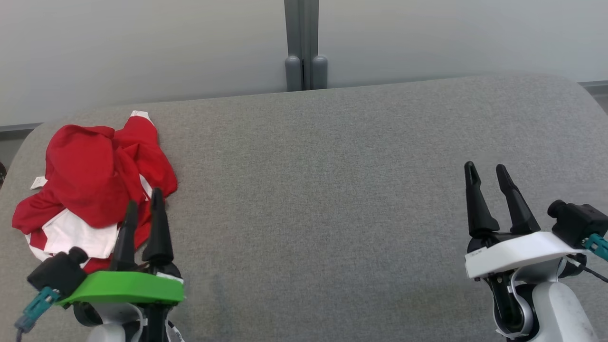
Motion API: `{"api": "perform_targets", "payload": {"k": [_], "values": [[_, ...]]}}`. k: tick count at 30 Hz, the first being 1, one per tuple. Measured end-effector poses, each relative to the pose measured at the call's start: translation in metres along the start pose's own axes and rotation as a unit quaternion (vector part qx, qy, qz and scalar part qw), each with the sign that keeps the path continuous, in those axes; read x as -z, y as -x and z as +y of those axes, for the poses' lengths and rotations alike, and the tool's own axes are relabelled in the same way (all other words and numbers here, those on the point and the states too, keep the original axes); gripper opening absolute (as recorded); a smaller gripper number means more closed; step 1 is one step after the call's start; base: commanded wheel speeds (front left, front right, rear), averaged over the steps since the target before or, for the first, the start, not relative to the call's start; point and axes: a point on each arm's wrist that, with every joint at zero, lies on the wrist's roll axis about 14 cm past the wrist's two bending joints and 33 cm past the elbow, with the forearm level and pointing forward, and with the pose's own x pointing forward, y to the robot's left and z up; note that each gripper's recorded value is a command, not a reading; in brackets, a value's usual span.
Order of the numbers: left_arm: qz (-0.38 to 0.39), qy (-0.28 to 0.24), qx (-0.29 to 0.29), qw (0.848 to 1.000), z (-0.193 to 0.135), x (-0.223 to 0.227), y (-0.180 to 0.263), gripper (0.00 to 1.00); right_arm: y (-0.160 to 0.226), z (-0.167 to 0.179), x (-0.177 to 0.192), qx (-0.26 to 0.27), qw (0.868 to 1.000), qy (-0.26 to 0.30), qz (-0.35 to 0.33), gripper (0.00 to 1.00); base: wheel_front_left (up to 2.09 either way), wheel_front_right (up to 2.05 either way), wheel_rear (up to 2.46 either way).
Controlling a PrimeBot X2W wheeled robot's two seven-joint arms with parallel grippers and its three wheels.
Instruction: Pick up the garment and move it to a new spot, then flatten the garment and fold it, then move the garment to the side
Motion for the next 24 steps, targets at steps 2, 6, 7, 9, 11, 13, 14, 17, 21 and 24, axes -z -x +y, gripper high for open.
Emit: {"api": "perform_targets", "payload": {"k": [2, 6, 7, 9, 11, 13, 14, 17, 21, 24], "values": [[0.009, -0.043, 0.01, 0.999, -0.005, 0.006, 0.0, 1.0, 0.001, 0.003, 0.002, -0.005, 1.0, 0.018, 0.003, 1.0, 0.0, 0.0, 0.0], [0.027, -0.106, 0.024, 0.994, -0.014, 0.02, 0.001, 1.0, 0.001, 0.003, 0.004, -0.008, 0.998, 0.056, 0.004, 1.0, 0.0, 0.0, 0.0], [0.03, -0.115, 0.025, 0.993, -0.015, 0.022, 0.002, 1.0, 0.001, 0.004, 0.003, -0.009, 0.998, 0.062, 0.002, 1.0, 0.0, 0.0, 0.0], [0.029, -0.134, 0.015, 0.99, -0.013, 0.022, 0.002, 1.0, 0.001, 0.004, 0.002, -0.011, 0.997, 0.079, 0.0, 1.0, 0.0, 0.0, 0.0], [0.03, -0.145, 0.014, 0.989, -0.013, 0.024, 0.002, 1.0, 0.001, 0.006, 0.001, -0.014, 0.996, 0.091, -0.003, 1.0, 0.0, 0.0, 0.0], [0.032, -0.165, 0.019, 0.986, -0.015, 0.026, 0.003, 1.0, 0.002, 0.006, 0.0, -0.016, 0.994, 0.106, -0.005, 1.0, 0.0, 0.0, 0.0], [0.035, -0.174, 0.02, 0.984, -0.015, 0.027, 0.003, 1.0, 0.002, 0.006, 0.0, -0.016, 0.994, 0.11, -0.004, 1.0, 0.0, 0.0, 0.0], [0.037, -0.19, 0.024, 0.981, -0.017, 0.031, 0.004, 1.0, 0.003, 0.007, -0.001, -0.018, 0.992, 0.124, -0.008, 1.0, 0.0, 0.0, 0.0], [0.047, -0.217, 0.033, 0.975, -0.018, 0.039, 0.006, 1.0, 0.003, 0.007, -0.003, -0.02, 0.989, 0.147, -0.012, 1.0, 0.0, 0.0, 0.0], [0.055, -0.236, 0.039, 0.969, -0.018, 0.045, 0.008, 1.0, 0.004, 0.007, -0.002, -0.022, 0.987, 0.158, -0.012, 1.0, 0.0, 0.0, 0.0]]}}
